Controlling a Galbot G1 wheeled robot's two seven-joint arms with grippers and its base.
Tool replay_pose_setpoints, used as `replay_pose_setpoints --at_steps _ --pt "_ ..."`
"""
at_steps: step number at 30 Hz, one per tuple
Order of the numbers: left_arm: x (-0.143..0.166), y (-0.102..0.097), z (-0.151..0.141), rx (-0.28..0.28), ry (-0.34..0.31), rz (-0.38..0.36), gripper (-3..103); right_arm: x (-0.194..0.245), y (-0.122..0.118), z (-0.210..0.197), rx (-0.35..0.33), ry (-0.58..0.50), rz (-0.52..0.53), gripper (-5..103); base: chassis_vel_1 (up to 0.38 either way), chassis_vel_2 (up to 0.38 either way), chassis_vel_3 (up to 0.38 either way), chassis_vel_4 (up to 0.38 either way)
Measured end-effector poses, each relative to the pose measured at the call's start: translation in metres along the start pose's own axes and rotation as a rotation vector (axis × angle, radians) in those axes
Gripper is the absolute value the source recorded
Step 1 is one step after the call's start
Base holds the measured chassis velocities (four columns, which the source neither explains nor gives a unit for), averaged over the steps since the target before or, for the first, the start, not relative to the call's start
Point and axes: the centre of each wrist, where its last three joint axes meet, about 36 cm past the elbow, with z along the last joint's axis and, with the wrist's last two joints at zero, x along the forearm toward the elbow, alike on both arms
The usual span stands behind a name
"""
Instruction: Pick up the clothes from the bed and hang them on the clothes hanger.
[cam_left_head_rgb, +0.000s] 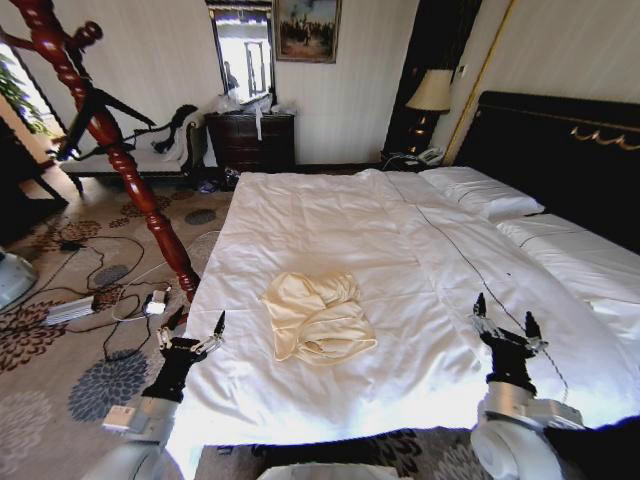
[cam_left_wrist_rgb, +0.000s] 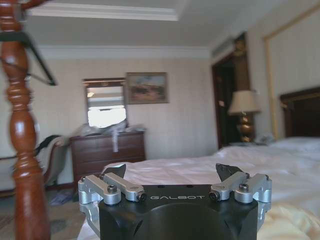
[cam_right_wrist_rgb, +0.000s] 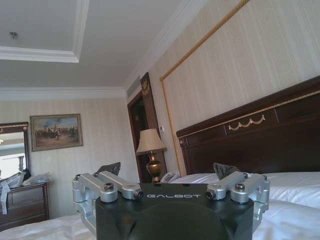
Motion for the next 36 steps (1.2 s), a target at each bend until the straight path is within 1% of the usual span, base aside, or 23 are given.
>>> replay_pose_setpoints --at_steps 1,2,3,4,5,8,9,10,12,14,15,17,18,21,22,24,26,28,30,31,32,34,36 --pt "0.000 0.000 0.000 0.000 0.000 0.000 100 0.000 0.000 0.000 0.000 0.000 0.000 100 0.000 0.000 0.000 0.000" --pt "-0.001 0.002 0.003 -0.019 0.006 0.022 100 0.000 0.000 0.001 0.001 0.001 0.001 100 0.000 0.000 0.000 0.000" --pt "-0.003 0.011 0.014 -0.092 0.032 0.103 100 0.000 -0.001 0.003 0.001 0.003 0.005 100 0.000 0.000 0.000 0.000" --pt "-0.006 0.018 0.023 -0.139 0.054 0.156 100 -0.001 -0.001 0.004 0.001 0.004 0.009 100 0.000 0.000 0.000 0.000" --pt "-0.006 0.018 0.023 -0.139 0.054 0.156 100 -0.001 -0.001 0.004 0.001 0.004 0.009 100 0.000 0.000 0.000 0.000" --pt "-0.010 0.035 0.044 -0.202 0.112 0.257 100 0.001 -0.001 0.007 -0.001 0.008 0.021 100 0.000 0.000 0.000 0.000" --pt "-0.011 0.037 0.050 -0.213 0.125 0.282 100 0.001 -0.002 0.009 0.001 0.009 0.023 100 0.000 0.000 0.000 0.000" --pt "-0.011 0.037 0.050 -0.213 0.125 0.282 100 0.001 -0.002 0.009 0.001 0.009 0.023 100 0.000 0.000 0.000 0.000" --pt "-0.015 0.041 0.063 -0.256 0.150 0.353 100 0.002 -0.004 0.012 0.009 0.013 0.029 100 0.000 0.000 0.000 0.000" --pt "-0.022 0.041 0.074 -0.289 0.157 0.422 100 0.004 -0.006 0.016 0.014 0.018 0.037 100 0.000 0.000 0.000 0.000" --pt "-0.026 0.039 0.078 -0.300 0.159 0.454 100 0.004 -0.007 0.018 0.016 0.021 0.042 100 0.000 0.000 0.000 0.000" --pt "-0.028 0.038 0.080 -0.304 0.159 0.467 100 0.004 -0.007 0.018 0.017 0.023 0.044 100 0.000 0.000 0.000 0.000" --pt "-0.035 0.037 0.087 -0.314 0.161 0.501 100 0.004 -0.009 0.021 0.021 0.026 0.051 100 0.000 0.000 0.000 0.000" --pt "-0.051 0.034 0.103 -0.353 0.156 0.551 100 0.005 -0.014 0.028 0.034 0.040 0.068 100 0.000 0.000 0.000 0.000" --pt "-0.051 0.034 0.103 -0.353 0.156 0.551 100 0.005 -0.014 0.028 0.034 0.040 0.068 100 0.000 0.000 0.000 0.000" --pt "-0.060 0.033 0.115 -0.377 0.156 0.584 100 0.006 -0.019 0.033 0.045 0.052 0.081 100 0.000 0.000 0.000 0.000" --pt "-0.066 0.030 0.125 -0.385 0.161 0.612 100 0.007 -0.021 0.037 0.052 0.059 0.089 100 0.000 0.000 0.000 0.000" --pt "-0.069 0.029 0.129 -0.392 0.162 0.624 100 0.006 -0.022 0.039 0.055 0.061 0.092 100 0.000 0.000 0.000 0.000" --pt "-0.073 0.025 0.138 -0.414 0.160 0.664 100 0.006 -0.023 0.044 0.058 0.063 0.099 100 0.000 0.000 0.000 0.000" --pt "-0.074 0.023 0.141 -0.418 0.159 0.679 100 0.006 -0.023 0.046 0.059 0.064 0.101 100 0.000 0.000 0.000 0.000" --pt "-0.074 0.023 0.141 -0.418 0.159 0.679 100 0.006 -0.023 0.046 0.059 0.064 0.101 100 0.000 0.000 0.000 0.000" --pt "-0.076 0.016 0.146 -0.419 0.158 0.713 100 0.007 -0.022 0.051 0.062 0.069 0.102 100 0.000 0.000 0.000 0.000" --pt "-0.078 0.011 0.152 -0.423 0.156 0.726 100 0.008 -0.022 0.055 0.063 0.075 0.102 100 0.000 0.000 0.000 0.000"
